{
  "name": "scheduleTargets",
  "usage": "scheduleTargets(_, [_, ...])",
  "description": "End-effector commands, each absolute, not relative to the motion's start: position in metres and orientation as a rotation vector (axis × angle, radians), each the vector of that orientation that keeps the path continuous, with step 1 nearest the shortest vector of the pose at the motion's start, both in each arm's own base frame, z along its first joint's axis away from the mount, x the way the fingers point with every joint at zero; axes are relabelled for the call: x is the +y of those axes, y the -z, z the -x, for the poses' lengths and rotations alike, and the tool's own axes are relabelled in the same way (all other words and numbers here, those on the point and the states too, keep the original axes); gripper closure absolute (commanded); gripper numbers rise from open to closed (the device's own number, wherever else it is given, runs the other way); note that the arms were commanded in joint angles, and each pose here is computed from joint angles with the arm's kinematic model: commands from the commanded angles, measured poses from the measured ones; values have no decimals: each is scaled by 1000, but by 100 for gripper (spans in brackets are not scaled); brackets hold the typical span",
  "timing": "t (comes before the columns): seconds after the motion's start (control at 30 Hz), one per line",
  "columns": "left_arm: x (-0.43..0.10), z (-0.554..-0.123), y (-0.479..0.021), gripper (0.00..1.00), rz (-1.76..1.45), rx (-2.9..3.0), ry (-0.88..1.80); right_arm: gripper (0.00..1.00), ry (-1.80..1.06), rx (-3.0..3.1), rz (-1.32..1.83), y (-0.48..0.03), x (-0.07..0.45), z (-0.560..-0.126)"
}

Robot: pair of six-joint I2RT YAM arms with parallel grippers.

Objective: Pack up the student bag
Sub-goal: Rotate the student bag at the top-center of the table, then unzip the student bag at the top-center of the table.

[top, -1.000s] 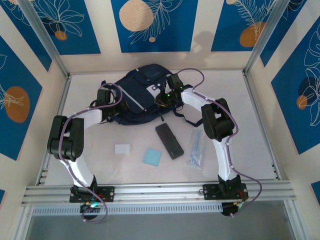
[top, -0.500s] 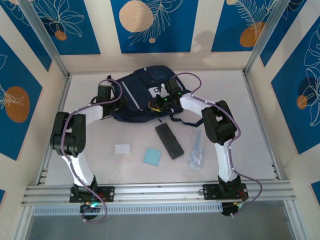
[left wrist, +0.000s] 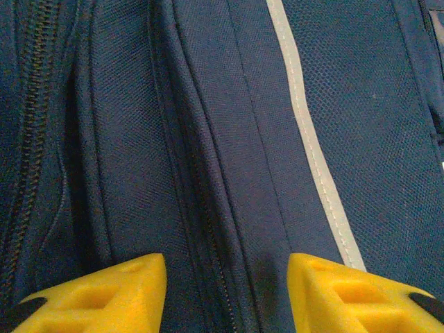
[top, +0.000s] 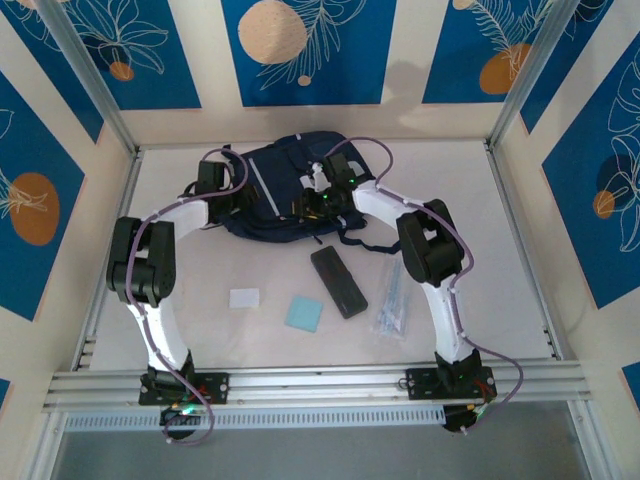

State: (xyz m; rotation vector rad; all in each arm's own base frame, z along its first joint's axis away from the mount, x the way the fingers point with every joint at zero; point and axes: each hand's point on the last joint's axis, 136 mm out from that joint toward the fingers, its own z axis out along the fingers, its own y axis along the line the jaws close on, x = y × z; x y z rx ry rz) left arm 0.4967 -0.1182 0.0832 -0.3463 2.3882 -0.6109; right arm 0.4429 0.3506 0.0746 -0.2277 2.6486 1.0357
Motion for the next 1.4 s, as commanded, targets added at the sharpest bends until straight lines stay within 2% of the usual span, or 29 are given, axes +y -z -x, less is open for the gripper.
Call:
scheduleTargets(0.0, [-127, -486, -66, 49, 331, 2470, 634, 66, -1197, 2618, 360, -86, 391, -419])
scheduleTargets(0.1, [-126, -486, -66, 49, 337, 2471, 628, 67, -1364, 2561, 409, -110, 406, -399])
scheduleTargets(0.3, [-121, -489, -68, 47, 358, 2473, 596, 66, -1551, 2443, 478, -155, 400, -367])
scheduleTargets(0.53, [-123, -487, -87, 42, 328, 2472, 605, 66, -1419, 2474, 366, -156, 362, -379])
scheduleTargets(0.77, [-132, -448, -136, 42, 160, 2485, 600, 63, -955, 2630, -16, -125, 270, -407])
scheduleTargets(0.87, [-150, -426, -148, 42, 92, 2514, 601, 60, -878, 2673, -175, -106, 238, -414])
scheduleTargets(1.0, [-186, -403, -153, 42, 30, 2528, 599, 51, -848, 2693, -372, -84, 207, -422])
scheduleTargets(1.03, [-196, -399, -152, 42, 21, 2533, 606, 48, -844, 2691, -410, -81, 203, -423])
scheduleTargets(1.1, [-217, -390, -147, 41, 13, 2548, 613, 35, -836, 2685, -480, -75, 196, -426])
scheduleTargets(1.17, [-234, -384, -140, 41, 12, 2557, 604, 30, -830, 2676, -535, -67, 194, -430])
scheduleTargets(1.3, [-258, -382, -120, 39, 37, 2589, 576, 28, -947, 2644, -608, -54, 206, -444])
scheduleTargets(1.37, [-266, -384, -110, 39, 45, 2599, 552, 33, -1005, 2626, -636, -49, 213, -450])
